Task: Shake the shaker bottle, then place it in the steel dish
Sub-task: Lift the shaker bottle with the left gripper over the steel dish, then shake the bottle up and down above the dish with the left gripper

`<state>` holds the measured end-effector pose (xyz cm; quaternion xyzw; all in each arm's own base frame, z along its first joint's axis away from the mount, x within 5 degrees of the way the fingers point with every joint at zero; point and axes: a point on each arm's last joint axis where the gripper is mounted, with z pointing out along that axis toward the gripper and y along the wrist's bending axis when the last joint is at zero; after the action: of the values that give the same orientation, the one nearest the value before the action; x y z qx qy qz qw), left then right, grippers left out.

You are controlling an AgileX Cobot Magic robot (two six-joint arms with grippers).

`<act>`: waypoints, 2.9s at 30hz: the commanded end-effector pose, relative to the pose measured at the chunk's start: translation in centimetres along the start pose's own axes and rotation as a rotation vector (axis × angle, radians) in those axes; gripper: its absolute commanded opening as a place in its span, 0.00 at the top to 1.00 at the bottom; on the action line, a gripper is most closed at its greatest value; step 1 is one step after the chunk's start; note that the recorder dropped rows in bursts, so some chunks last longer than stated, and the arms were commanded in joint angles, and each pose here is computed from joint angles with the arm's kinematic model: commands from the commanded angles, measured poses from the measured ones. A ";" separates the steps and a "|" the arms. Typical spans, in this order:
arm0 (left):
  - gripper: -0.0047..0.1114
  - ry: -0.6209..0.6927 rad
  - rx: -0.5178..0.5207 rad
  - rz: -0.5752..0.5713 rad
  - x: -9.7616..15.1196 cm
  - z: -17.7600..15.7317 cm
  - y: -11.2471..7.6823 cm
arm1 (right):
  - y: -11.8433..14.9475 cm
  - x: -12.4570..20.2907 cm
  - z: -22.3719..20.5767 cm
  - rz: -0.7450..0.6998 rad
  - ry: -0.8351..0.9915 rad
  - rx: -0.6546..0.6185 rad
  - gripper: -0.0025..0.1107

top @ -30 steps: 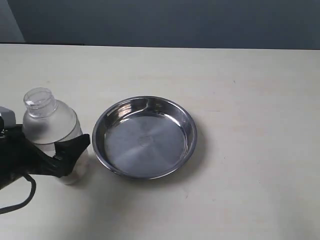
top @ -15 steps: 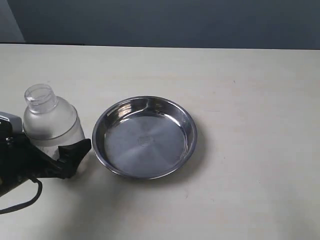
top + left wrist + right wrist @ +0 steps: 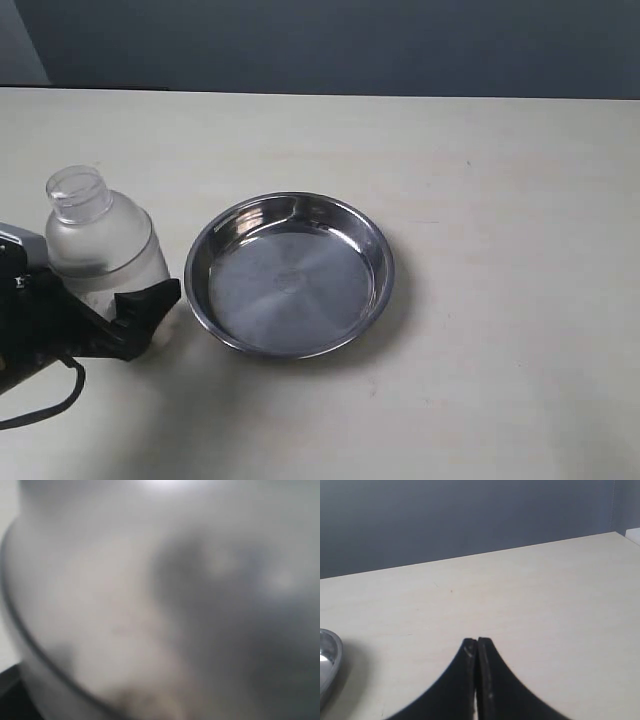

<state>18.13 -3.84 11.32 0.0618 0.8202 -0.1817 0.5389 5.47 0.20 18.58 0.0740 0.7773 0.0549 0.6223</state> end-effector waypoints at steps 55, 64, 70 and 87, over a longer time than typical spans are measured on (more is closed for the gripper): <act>0.96 0.173 0.300 0.106 -10.9 7.8 -10.6 | 0.0 -0.1 0.0 -0.002 -0.011 0.003 0.99; 0.96 0.125 0.303 0.172 -12.4 6.9 -11.4 | 0.0 -0.1 0.0 -0.002 -0.011 0.003 0.99; 0.96 -0.062 0.436 0.203 -15.9 5.0 -13.1 | 0.0 -0.1 0.0 -0.002 -0.011 0.003 0.99; 0.96 0.243 0.147 0.195 -11.1 6.6 -9.9 | 0.0 -0.1 0.0 -0.002 -0.011 0.003 0.99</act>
<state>25.37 -15.10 29.31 0.2172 0.7555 -0.2408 0.5693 5.47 0.20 18.58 0.0740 0.7773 0.0549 0.6223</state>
